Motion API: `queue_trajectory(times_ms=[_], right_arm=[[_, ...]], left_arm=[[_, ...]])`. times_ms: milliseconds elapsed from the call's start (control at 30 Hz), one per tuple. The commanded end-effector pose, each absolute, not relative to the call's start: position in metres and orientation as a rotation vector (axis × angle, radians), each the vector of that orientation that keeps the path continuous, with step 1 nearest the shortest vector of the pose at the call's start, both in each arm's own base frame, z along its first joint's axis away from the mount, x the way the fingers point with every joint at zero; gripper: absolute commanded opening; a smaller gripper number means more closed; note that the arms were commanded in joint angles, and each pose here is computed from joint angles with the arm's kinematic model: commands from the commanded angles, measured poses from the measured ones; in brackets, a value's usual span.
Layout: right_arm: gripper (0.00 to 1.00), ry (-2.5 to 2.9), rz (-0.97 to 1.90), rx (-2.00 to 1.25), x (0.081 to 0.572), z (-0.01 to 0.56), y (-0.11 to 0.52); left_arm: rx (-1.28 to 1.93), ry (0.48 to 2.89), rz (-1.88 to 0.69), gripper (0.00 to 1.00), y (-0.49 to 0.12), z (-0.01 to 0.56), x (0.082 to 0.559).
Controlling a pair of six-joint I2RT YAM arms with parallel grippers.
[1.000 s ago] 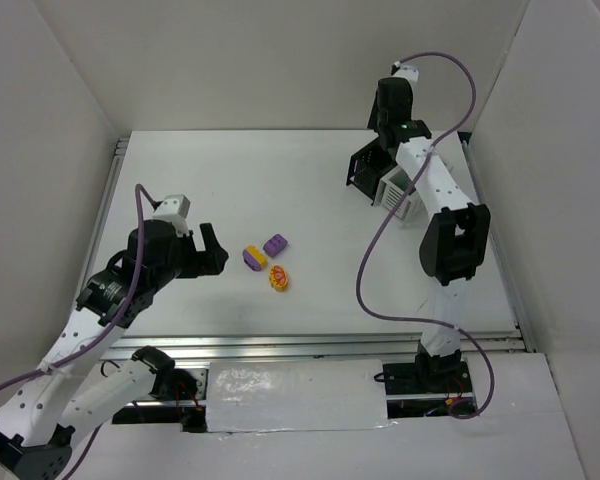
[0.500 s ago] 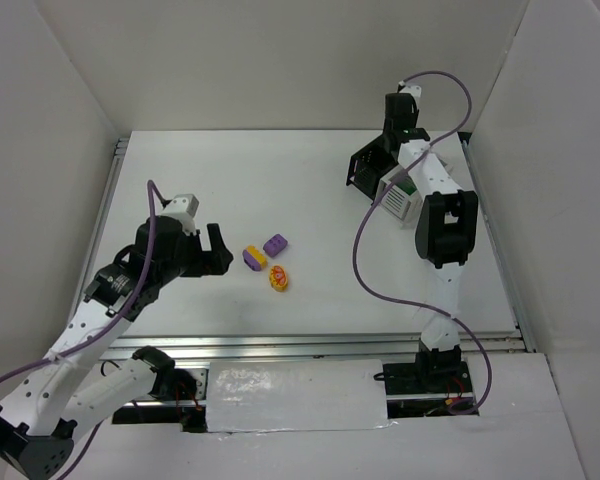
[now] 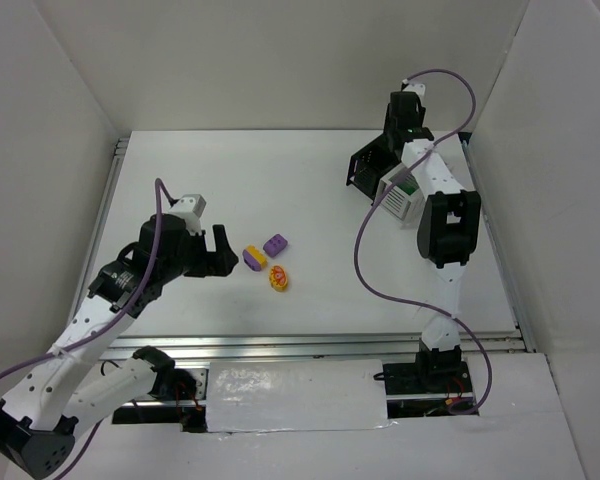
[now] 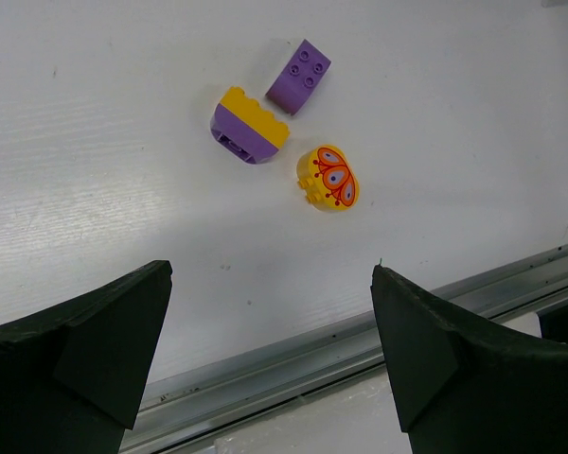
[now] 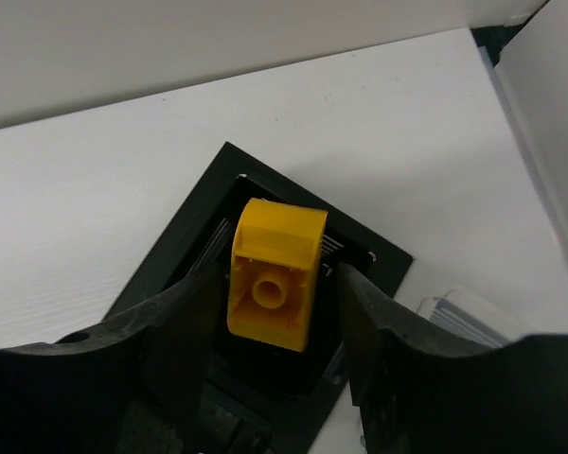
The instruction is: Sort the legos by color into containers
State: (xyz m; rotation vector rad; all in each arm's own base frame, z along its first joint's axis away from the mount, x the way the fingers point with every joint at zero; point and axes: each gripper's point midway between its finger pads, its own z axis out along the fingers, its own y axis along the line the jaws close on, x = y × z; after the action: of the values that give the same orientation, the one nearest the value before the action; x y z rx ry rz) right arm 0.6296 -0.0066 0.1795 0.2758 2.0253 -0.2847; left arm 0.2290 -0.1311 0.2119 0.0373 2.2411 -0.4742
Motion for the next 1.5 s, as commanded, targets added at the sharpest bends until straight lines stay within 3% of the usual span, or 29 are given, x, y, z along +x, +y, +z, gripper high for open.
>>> queue_trajectory(times_ms=[0,300,433,467,500,533,667,900,1267,1467], right_arm=[[0.62,1.934,-0.270,0.296,0.638,0.215,-0.013],[0.71,1.926,-0.222,0.300,0.632,0.233,-0.007],[0.75,1.917,0.041,0.238,0.600,0.285,0.047],[0.78,1.979,0.118,0.167,0.583,0.271,0.081],[0.99,2.021,0.228,0.045,0.550,0.272,0.129],[1.00,2.008,0.229,0.020,0.529,0.287,0.145],[1.00,2.225,0.357,-0.225,0.424,0.226,0.261],[0.98,2.379,0.295,-0.339,0.314,0.157,0.342],[0.93,2.542,0.345,-0.518,0.257,0.081,0.360],[0.77,2.583,0.282,-0.584,0.254,0.043,0.362]], left_arm=[[0.069,2.217,-0.497,1.00,-0.137,0.216,0.234],[0.062,2.217,-0.489,0.99,-0.136,0.215,0.235],[0.009,2.230,-0.441,1.00,-0.128,0.213,0.239],[-0.034,2.223,-0.393,1.00,-0.119,0.213,0.243],[-0.116,2.216,-0.323,1.00,-0.104,0.213,0.248],[-0.180,2.218,-0.287,1.00,-0.095,0.213,0.247],[-0.433,2.151,-0.066,1.00,-0.043,0.217,0.250],[-0.520,2.104,-0.023,1.00,-0.026,0.224,0.241],[-0.449,2.116,-0.093,1.00,-0.038,0.225,0.242],[-0.413,2.125,-0.123,1.00,-0.045,0.224,0.243]])
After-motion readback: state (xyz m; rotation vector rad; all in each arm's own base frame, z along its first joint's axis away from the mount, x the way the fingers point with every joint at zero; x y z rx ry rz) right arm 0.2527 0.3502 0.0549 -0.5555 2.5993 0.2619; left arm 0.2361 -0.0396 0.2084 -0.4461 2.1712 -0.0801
